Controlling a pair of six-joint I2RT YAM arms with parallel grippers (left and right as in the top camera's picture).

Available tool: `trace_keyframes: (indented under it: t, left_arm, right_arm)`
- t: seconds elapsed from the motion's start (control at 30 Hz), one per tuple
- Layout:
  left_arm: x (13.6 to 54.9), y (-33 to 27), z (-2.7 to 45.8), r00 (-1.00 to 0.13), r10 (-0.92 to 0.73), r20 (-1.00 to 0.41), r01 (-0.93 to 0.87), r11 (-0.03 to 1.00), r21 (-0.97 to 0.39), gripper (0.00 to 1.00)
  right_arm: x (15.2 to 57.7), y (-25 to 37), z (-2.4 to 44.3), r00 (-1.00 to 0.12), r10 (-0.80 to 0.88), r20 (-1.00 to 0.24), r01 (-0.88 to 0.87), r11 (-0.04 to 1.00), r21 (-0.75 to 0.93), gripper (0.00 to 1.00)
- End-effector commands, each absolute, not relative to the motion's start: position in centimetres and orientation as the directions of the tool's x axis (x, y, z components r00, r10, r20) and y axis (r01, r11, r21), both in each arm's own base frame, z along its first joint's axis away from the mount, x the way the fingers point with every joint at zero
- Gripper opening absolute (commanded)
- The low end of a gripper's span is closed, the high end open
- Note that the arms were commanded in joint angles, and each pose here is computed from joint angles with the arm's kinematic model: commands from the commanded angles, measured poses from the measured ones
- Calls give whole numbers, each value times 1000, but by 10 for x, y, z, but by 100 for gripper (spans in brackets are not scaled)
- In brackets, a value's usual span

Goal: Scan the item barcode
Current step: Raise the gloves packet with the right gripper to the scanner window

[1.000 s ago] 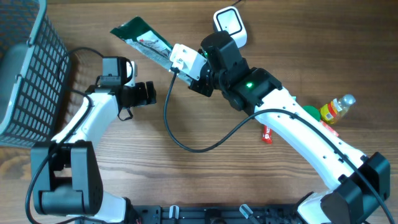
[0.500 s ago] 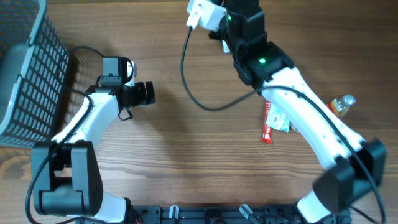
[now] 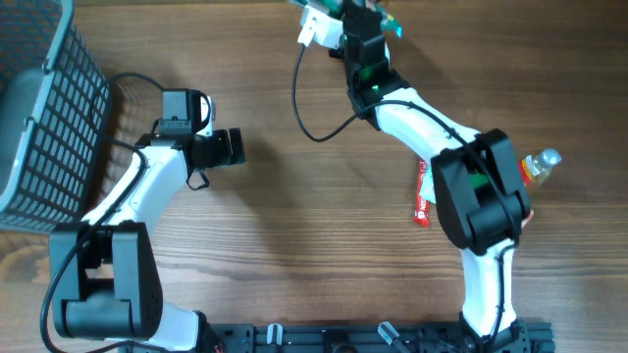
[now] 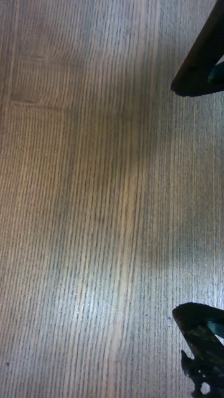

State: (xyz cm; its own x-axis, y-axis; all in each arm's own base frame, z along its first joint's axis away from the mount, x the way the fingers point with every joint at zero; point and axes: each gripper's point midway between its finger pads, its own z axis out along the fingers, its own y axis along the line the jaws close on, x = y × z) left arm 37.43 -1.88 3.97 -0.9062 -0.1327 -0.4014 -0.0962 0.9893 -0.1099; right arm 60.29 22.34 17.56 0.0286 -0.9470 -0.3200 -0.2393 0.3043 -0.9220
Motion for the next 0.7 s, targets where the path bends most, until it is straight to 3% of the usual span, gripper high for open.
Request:
trace_keyframes:
  t: [0.0, 0.27, 0.5, 0.67]
  left_arm:
    - [372, -22, 34, -914, -115, -389, -76, 991, -114, 100]
    - [373, -22, 34, -914, -115, -390, -76, 991, -114, 100]
    - [373, -22, 34, -914, -115, -390, -76, 991, -114, 100]
    - [373, -22, 34, -914, -115, -390, -76, 991, -114, 100]
  right_arm:
    - [614, 212, 151, -9, -948, -318, -237, 311, -920, 4]
    - [610, 223, 141, -36, -899, -435, -258, 429, -865, 4]
    - [601, 227, 136, -106, -879, -464, -252, 475, -843, 4]
    - [590, 231, 126, -133, -895, -425, -325, 445, -835, 4]
